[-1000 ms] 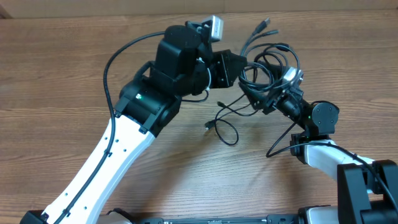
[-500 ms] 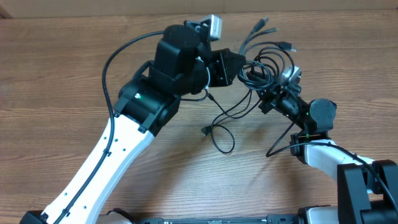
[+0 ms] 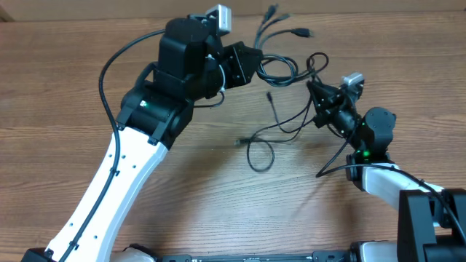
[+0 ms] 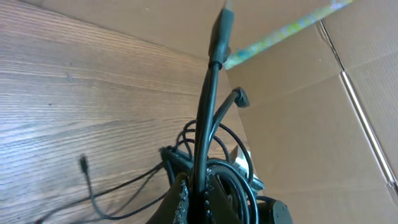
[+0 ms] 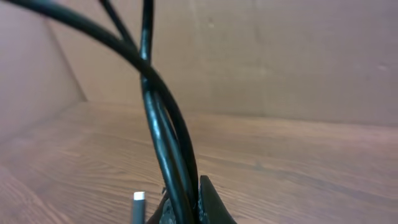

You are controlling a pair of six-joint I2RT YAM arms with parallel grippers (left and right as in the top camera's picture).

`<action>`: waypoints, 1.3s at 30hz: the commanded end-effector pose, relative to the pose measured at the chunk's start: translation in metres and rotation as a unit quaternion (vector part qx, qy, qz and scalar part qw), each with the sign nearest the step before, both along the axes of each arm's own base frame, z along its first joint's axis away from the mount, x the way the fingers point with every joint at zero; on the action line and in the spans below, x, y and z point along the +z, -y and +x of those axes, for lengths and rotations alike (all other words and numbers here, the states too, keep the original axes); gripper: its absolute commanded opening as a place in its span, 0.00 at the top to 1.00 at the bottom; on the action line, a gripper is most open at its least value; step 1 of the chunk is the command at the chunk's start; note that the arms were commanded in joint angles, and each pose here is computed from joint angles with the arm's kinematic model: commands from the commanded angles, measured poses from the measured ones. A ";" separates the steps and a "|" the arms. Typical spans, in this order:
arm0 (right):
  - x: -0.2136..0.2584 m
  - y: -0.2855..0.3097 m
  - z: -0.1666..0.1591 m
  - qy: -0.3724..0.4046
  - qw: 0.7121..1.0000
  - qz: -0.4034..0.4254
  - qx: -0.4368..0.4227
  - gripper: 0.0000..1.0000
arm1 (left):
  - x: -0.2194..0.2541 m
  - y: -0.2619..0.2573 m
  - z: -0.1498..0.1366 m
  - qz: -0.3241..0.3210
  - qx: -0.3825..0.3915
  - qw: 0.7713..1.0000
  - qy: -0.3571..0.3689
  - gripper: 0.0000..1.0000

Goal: Untangle cables

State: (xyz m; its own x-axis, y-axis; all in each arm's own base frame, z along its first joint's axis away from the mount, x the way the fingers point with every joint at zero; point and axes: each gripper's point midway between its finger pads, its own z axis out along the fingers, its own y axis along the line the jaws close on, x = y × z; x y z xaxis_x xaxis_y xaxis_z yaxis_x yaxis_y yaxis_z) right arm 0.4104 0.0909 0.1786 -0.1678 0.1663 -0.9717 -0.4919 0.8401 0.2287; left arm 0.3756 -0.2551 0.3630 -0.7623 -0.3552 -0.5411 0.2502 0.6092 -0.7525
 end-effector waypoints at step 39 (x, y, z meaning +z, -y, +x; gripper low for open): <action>-0.001 -0.056 -0.069 -0.202 0.928 0.190 0.250 0.65 | 0.024 -0.064 0.050 0.131 0.112 0.974 0.149 0.96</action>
